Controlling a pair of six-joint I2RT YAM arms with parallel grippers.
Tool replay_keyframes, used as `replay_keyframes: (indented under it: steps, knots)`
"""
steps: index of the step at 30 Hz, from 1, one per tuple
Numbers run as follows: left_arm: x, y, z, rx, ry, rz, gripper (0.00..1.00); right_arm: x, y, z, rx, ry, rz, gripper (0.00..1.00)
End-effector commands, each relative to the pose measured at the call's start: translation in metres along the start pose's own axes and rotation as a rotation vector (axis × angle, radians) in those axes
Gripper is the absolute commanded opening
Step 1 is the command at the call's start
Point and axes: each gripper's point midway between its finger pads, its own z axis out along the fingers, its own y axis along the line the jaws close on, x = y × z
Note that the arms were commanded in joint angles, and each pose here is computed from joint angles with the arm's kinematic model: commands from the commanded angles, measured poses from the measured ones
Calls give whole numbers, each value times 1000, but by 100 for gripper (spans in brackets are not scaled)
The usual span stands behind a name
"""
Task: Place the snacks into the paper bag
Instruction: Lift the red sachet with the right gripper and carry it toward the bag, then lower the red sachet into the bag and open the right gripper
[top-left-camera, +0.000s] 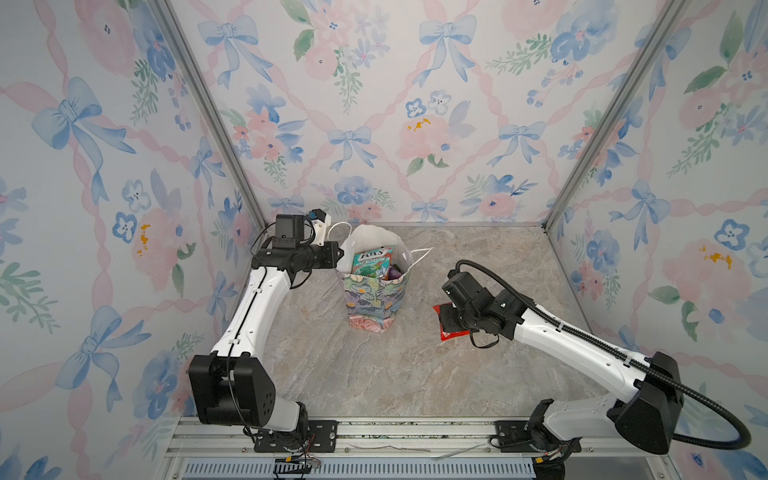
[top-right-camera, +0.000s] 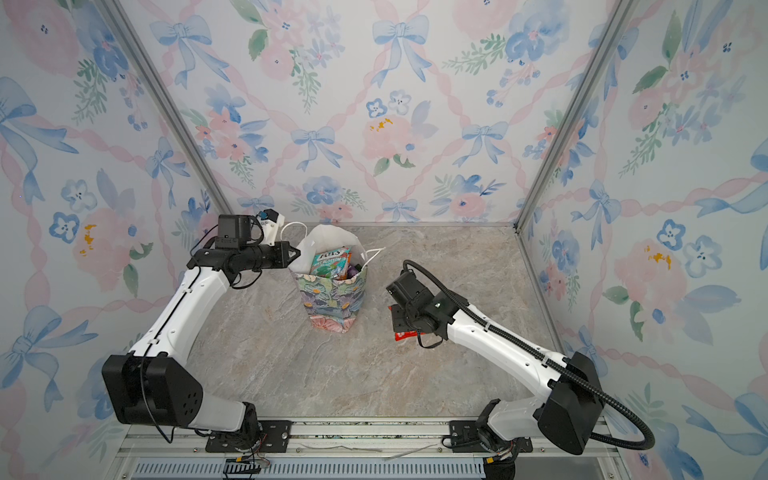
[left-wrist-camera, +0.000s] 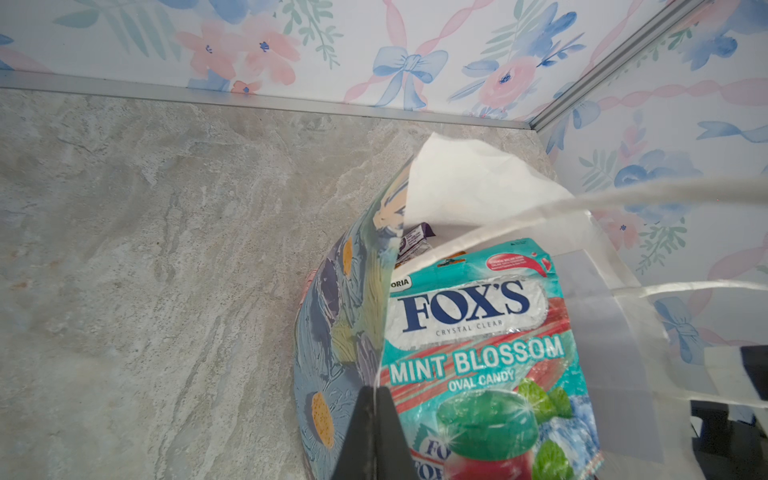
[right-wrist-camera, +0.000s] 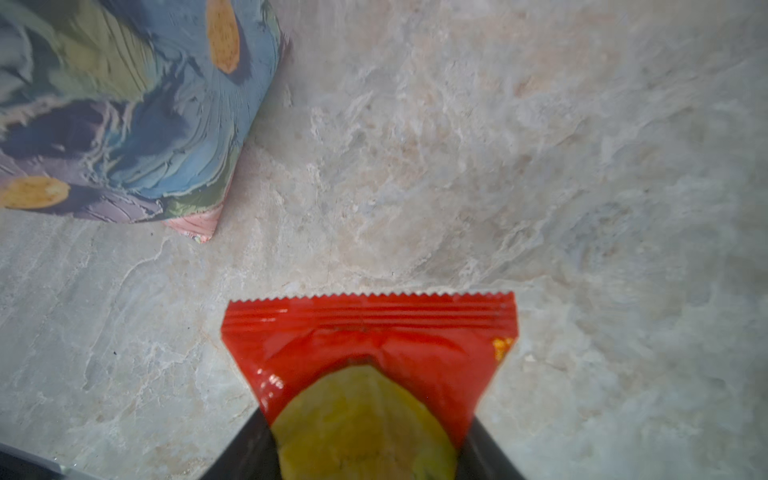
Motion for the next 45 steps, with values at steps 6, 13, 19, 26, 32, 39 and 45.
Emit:
replay_keyframes:
  steps: [6,13,19,26,32,39,45]
  knots:
    - [13,2,-2,-1,35,-12,0,-82,-17,-32,-21,-151,-12,53]
    - [12,2,-4,-4,29,-6,0,-149,-17,-55,-26,-283,-31,53]
    - [12,1,-5,-4,27,-3,0,-197,-3,-72,-45,-358,-76,52]
    - [11,1,-5,-3,26,-3,0,-238,23,-72,-75,-409,-119,51]
    - [12,1,-3,0,31,-7,0,-262,55,-55,-97,-416,-177,51]
    - [12,2,-4,-2,30,-8,0,-262,114,-48,-158,-415,-271,51]
    - [12,1,-3,0,31,-5,0,-233,158,-38,-217,-368,-338,51]
